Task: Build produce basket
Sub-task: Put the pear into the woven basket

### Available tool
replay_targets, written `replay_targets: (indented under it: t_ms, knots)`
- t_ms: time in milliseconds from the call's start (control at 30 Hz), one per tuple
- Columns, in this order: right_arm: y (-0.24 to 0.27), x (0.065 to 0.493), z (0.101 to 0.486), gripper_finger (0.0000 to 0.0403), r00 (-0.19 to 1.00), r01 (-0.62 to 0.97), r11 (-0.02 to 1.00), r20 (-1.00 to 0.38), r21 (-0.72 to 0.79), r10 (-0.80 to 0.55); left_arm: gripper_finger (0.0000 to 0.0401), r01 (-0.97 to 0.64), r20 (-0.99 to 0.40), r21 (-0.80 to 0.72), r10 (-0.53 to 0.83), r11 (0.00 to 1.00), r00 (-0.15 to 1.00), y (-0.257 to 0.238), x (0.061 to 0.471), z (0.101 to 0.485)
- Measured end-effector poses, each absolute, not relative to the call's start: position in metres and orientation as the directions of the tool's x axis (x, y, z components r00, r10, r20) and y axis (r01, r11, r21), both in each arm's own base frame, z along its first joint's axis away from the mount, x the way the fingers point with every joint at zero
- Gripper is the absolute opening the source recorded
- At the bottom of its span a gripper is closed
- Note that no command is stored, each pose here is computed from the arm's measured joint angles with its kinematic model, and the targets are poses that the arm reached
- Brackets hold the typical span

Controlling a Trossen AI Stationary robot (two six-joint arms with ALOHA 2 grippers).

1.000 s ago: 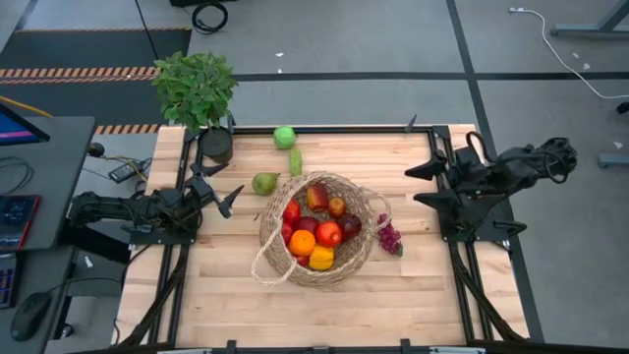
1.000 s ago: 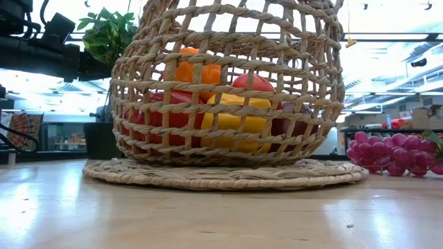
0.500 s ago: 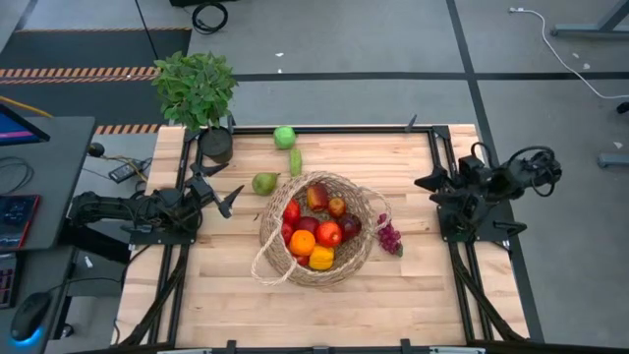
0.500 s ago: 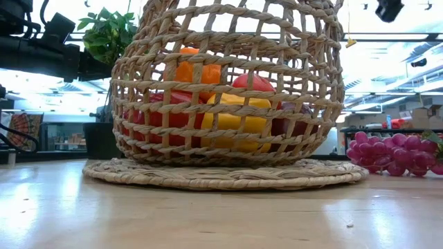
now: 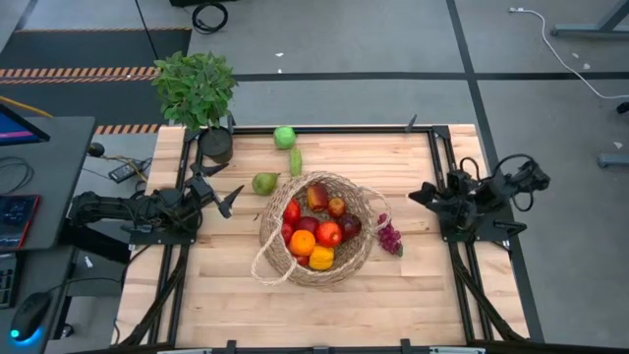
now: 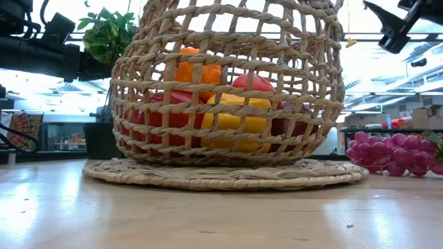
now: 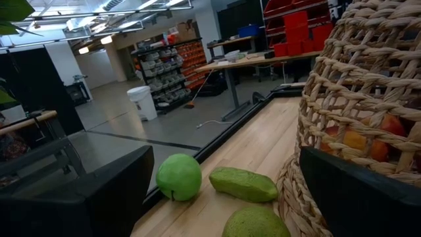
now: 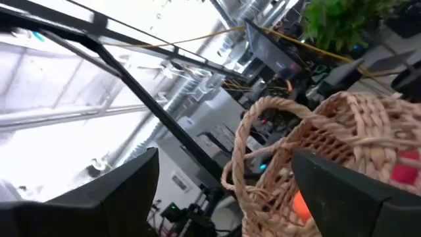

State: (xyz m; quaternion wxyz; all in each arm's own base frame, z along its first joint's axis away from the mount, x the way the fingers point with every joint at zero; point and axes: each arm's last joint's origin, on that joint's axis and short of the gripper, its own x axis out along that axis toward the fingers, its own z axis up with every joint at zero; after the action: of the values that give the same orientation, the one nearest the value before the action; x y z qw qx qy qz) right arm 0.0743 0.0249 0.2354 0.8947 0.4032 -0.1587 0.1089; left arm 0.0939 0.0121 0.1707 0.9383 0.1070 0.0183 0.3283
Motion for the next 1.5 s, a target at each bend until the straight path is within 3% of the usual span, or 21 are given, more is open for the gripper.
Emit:
replay_targets:
  t_ms: [267,633,800,967,1200,1500]
  knots:
    - [0.028,0.082,0.207,0.0348,0.908,-0.362,0.603,0.416,0.71,0.056,0.0388,-0.613,0.038,0.211,0.621,0.761,0.783,0.012,0.094,0.171]
    - [0.032,0.084,0.202,0.0348,0.921,-0.367,0.614,0.366,0.699,0.134,0.0388,-0.613,0.039,0.21,0.62,0.761,0.783,0.012,0.094,0.171]
    - [0.032,0.088,0.189,0.0348,0.968,-0.233,0.657,0.233,0.717,0.089,0.0388,-0.613,0.039,0.21,0.62,0.762,0.784,0.012,0.094,0.171]
    - [0.027,0.091,0.172,0.0348,0.994,0.016,0.679,0.06,0.734,-0.087,0.0388,-0.614,0.039,0.209,0.62,0.761,0.783,0.012,0.094,0.171]
    - [0.024,0.091,0.171,0.0348,0.978,0.128,0.77,0.048,0.625,-0.201,0.0388,-0.613,0.041,0.208,0.62,0.762,0.784,0.012,0.094,0.171]
    - [0.023,0.092,0.171,0.0348,0.976,0.165,0.871,0.05,0.463,-0.212,0.0388,-0.614,0.041,0.208,0.62,0.761,0.783,0.012,0.094,0.171]
